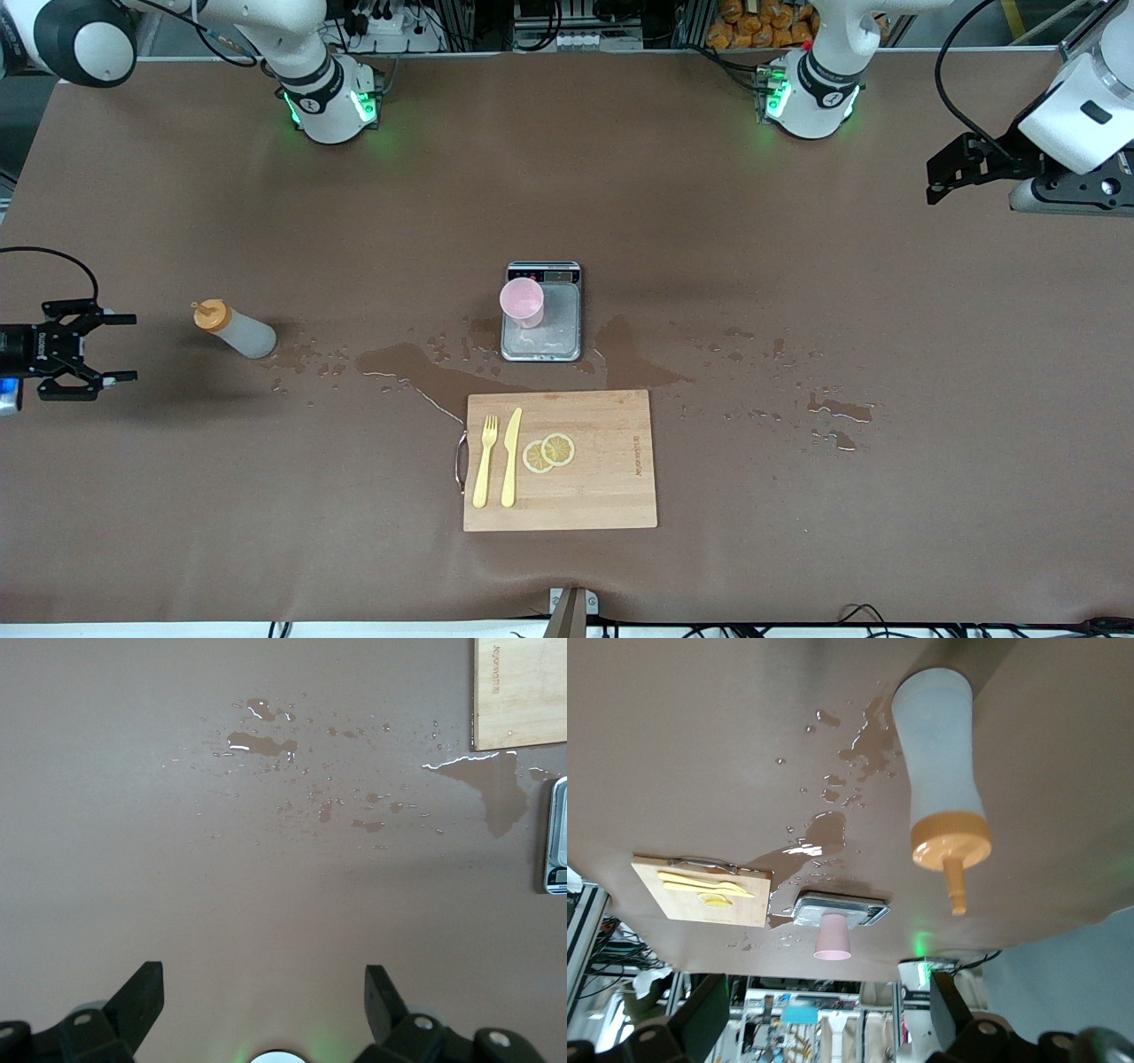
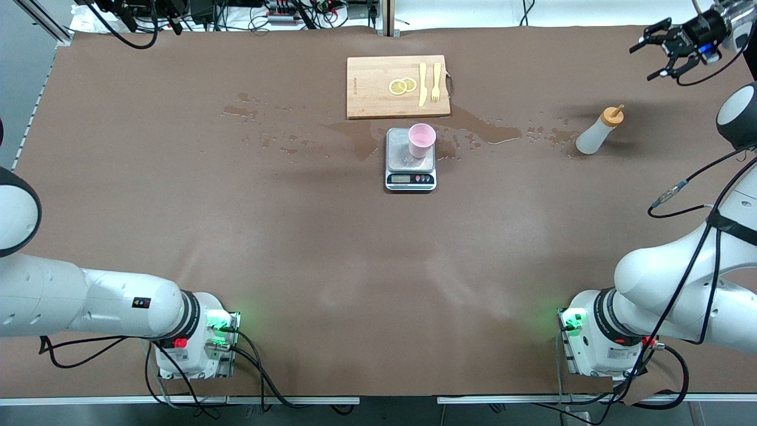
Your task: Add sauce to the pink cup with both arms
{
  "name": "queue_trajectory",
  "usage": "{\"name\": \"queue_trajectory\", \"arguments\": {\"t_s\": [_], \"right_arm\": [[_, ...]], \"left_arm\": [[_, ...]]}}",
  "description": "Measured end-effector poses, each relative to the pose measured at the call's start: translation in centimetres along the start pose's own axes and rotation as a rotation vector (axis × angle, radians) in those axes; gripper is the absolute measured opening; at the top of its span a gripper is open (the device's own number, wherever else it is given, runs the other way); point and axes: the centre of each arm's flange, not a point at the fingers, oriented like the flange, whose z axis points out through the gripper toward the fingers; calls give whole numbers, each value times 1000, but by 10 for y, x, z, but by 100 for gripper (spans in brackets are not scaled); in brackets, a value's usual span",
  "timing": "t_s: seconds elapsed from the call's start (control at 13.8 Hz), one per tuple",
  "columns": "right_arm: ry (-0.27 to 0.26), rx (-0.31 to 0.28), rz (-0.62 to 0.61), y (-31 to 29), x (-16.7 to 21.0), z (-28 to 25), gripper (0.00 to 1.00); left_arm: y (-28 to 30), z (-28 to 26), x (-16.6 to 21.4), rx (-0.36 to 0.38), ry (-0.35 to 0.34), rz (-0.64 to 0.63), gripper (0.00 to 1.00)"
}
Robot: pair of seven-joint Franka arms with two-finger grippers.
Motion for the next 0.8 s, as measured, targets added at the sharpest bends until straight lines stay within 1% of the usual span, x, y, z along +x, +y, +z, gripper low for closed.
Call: {"name": "queue_trajectory", "arguments": {"t_s": [0.14, 0.29, 0.58, 0.8], "right_arm": [[55, -50, -41, -19, -37, 7, 100], [86, -95, -90, -41, -74, 25, 100], [103, -163, -181, -75, -133, 65, 100], [124, -228, -258, -99, -189, 105, 100]], "left_arm": [[0, 0, 0, 0, 0, 0, 100], [0, 0, 0, 0, 0, 0, 100], [1, 0, 0, 0, 0, 1, 100], [-1, 0, 0, 0, 0, -1, 100]]}}
